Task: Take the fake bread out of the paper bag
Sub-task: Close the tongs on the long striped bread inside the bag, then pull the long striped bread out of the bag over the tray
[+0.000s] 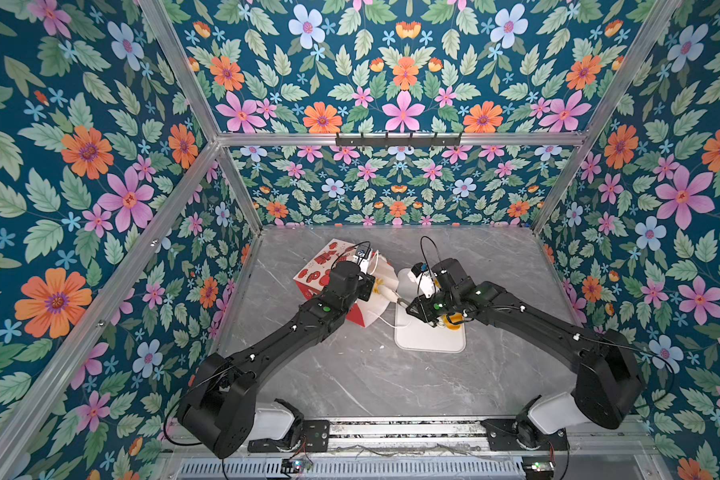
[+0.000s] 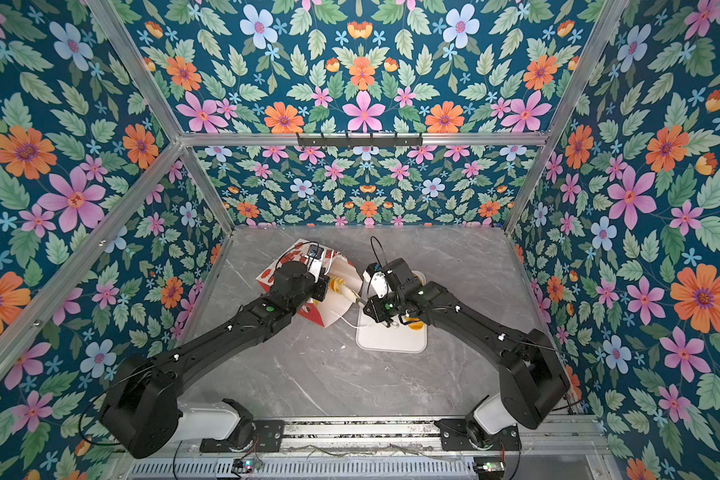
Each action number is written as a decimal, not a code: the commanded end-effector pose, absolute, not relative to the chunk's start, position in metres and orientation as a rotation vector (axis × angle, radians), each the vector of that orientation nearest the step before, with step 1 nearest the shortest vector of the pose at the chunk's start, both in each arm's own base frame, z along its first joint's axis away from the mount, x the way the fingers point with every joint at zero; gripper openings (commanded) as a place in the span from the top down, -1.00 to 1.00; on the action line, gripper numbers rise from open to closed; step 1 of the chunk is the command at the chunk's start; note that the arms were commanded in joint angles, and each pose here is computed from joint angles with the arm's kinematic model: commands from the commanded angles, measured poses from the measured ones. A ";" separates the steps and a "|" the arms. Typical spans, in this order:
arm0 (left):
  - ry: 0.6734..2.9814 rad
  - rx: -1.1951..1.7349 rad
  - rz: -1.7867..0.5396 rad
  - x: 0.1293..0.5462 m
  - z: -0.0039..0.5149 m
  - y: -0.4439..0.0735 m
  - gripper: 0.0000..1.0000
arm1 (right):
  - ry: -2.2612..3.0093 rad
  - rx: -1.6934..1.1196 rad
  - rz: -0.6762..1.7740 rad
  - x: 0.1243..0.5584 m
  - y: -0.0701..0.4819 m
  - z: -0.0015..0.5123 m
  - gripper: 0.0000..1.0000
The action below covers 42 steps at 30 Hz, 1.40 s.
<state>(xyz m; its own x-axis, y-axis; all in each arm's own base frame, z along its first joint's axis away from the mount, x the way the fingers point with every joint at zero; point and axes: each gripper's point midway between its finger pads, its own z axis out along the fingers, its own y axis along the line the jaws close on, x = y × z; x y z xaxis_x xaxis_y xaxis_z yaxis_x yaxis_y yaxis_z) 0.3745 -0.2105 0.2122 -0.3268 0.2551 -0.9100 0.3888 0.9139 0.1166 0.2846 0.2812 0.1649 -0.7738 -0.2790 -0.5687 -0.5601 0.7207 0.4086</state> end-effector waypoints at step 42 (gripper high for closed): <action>1.873 0.260 -0.105 0.392 0.229 -0.192 1.00 | 2.338 -0.553 0.862 0.245 0.238 0.235 0.65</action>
